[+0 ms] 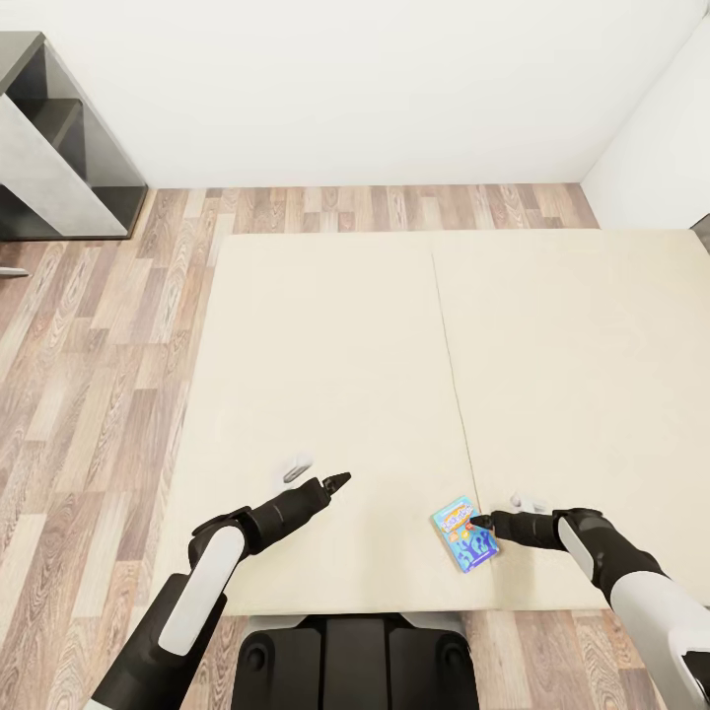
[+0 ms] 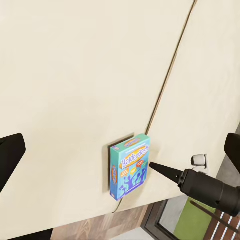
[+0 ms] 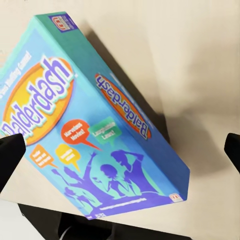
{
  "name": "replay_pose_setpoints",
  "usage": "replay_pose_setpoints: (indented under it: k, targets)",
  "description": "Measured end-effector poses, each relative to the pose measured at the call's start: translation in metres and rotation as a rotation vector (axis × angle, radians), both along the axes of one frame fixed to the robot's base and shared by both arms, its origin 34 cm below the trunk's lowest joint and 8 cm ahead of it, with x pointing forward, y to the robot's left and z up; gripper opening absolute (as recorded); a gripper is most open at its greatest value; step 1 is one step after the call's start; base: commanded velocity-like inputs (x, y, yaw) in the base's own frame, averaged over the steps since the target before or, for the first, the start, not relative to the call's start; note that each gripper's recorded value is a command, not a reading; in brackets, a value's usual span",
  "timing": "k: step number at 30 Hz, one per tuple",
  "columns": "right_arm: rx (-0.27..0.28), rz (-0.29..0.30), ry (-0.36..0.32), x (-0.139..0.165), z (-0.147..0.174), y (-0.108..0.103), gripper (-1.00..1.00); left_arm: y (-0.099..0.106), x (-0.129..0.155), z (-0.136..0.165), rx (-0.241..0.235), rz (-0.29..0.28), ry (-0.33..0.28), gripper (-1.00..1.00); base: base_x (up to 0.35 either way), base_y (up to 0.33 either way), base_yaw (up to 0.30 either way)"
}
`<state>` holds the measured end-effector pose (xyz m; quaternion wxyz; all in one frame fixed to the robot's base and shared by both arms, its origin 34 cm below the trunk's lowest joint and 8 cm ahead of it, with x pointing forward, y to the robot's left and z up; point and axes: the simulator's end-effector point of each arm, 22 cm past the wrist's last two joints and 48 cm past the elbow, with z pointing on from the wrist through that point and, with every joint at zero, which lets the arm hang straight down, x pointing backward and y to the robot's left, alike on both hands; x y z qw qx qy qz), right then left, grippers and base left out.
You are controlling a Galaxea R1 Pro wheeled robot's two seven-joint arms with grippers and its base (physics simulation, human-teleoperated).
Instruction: Put all the toys in the child's room - the three board games (two on the bed and one on the table), the two jigsaw puzzles on the table, and the tennis ball on the table - inside the toy box on the table in the child's room.
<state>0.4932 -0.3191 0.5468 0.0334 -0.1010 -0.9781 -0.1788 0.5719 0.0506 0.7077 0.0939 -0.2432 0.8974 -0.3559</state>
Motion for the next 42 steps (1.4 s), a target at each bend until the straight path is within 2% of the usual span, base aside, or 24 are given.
replay_pose_setpoints:
  k: [14,22,42]
  targets:
    - [0.010,-0.002,0.006,-0.003,-0.002,0.007,1.00,0.000,0.000,0.000,0.000,0.000,0.000,1.00,0.000,0.000,0.000]
    - [0.007,0.002,-0.022,-0.003,-0.005,0.009,1.00,0.000,0.000,0.000,-0.001,0.000,-0.001,1.00,0.000,0.000,0.000]
    - [0.011,0.004,-0.039,-0.011,-0.010,0.017,1.00,0.000,0.000,0.001,-0.002,0.001,-0.001,1.00,0.000,0.000,0.000]
